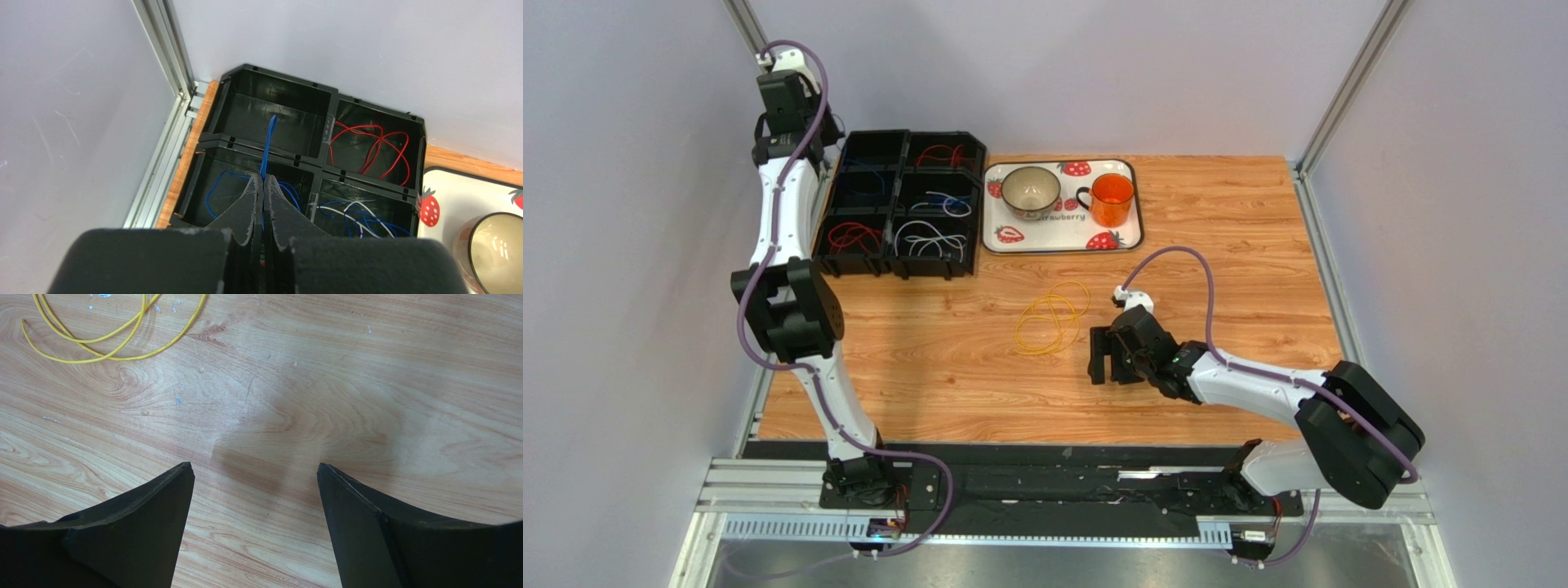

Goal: Untangle the cables

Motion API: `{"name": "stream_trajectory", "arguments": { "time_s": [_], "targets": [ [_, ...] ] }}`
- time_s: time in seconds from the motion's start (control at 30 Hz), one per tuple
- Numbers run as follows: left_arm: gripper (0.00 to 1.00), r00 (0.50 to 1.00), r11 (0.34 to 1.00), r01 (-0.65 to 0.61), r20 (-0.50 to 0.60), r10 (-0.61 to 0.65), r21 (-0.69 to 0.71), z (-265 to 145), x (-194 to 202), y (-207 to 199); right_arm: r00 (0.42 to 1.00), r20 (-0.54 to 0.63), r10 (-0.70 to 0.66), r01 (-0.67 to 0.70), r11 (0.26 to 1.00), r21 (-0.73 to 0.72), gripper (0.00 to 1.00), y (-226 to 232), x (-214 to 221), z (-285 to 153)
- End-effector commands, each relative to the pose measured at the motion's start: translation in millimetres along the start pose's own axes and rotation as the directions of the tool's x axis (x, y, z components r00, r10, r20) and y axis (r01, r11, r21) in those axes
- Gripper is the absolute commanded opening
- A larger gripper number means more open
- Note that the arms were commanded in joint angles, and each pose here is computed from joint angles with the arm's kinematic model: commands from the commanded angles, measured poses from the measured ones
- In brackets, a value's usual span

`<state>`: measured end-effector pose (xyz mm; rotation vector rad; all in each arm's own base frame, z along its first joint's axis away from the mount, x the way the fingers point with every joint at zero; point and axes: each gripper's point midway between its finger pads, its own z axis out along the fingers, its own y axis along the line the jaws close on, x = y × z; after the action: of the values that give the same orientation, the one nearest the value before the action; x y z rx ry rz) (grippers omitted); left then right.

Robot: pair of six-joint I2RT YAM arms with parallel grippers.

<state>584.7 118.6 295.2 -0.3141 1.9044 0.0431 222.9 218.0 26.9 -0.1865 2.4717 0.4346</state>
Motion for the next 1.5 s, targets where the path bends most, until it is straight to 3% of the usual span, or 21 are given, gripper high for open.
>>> {"name": "stream_trajectory", "arguments": {
  "time_s": [0.0, 0.03, 0.13, 0.43, 0.53, 0.7, 0.83, 1.0, 1.27, 1.47],
  "targets": [
    [0.13, 0.998, 1.0, 0.021, 0.056, -0.021, -0.011, 2.4, -14.1, 4.0, 1.0, -0.001, -0.003, 0.003, 1.0, -0.013, 0.81, 4.1, -4.4, 2.4],
    [0.47, 0.998, 0.999, 0.037, 0.054, -0.036, -0.014, 2.1, -13.7, 3.9, 1.0, -0.002, -0.002, 0.002, 1.0, -0.012, 0.81, 3.7, -3.7, 2.5],
    [0.89, 0.997, 0.998, 0.058, 0.046, -0.058, -0.012, -1.9, -11.3, 2.9, 1.0, -0.003, -0.003, 0.003, 1.0, -0.013, 0.81, 4.1, -3.9, 2.6],
    [0.89, 0.992, 0.997, 0.05, 0.111, -0.056, 0.062, -47.0, -39.4, -23.8, 1.0, -0.003, -0.002, 0.002, 1.0, -0.016, 0.8, 4.6, -4.4, 3.2],
    [0.89, 0.995, 0.995, 0.026, 0.093, -0.034, 0.091, -64.0, -37.4, -53.1, 1.0, 0.0, -0.001, 0.001, 1.0, -0.013, 0.8, 3.7, -5.0, 3.2],
    [0.85, 0.999, 0.973, 0.038, 0.011, -0.041, 0.227, -95.2, -1.3, -120.9, 1.0, 0.007, 0.005, -0.005, 1.0, -0.009, 0.8, 2.8, -5.0, 2.3],
    [0.83, 0.997, 0.944, -0.027, -0.053, 0.047, 0.328, -133.9, 53.3, -181.2, 0.999, 0.02, 0.029, -0.03, 0.999, 0.014, 0.8, -3.3, -5.2, 0.7],
    [0.82, 0.976, 0.914, -0.067, -0.164, 0.143, 0.4, -175.7, 125.7, -220.8, 0.992, 0.053, 0.114, -0.116, 0.992, 0.042, 0.81, -19.1, -8.3, -2.5],
    [0.76, 0.915, 0.87, 0.007, -0.353, 0.194, 0.493, -232.0, 250.6, -249.0, 0.975, 0.086, 0.204, -0.21, 0.976, 0.061, 0.81, -37.6, -8.9, -7.6],
    [0.75, 0.878, 0.837, 0.023, -0.412, 0.245, 0.546, -262.0, 307.9, -277.9, 0.973, 0.085, 0.213, -0.218, 0.974, 0.064, 0.8, -39.6, -8.8, -7.7]
  ]
}}
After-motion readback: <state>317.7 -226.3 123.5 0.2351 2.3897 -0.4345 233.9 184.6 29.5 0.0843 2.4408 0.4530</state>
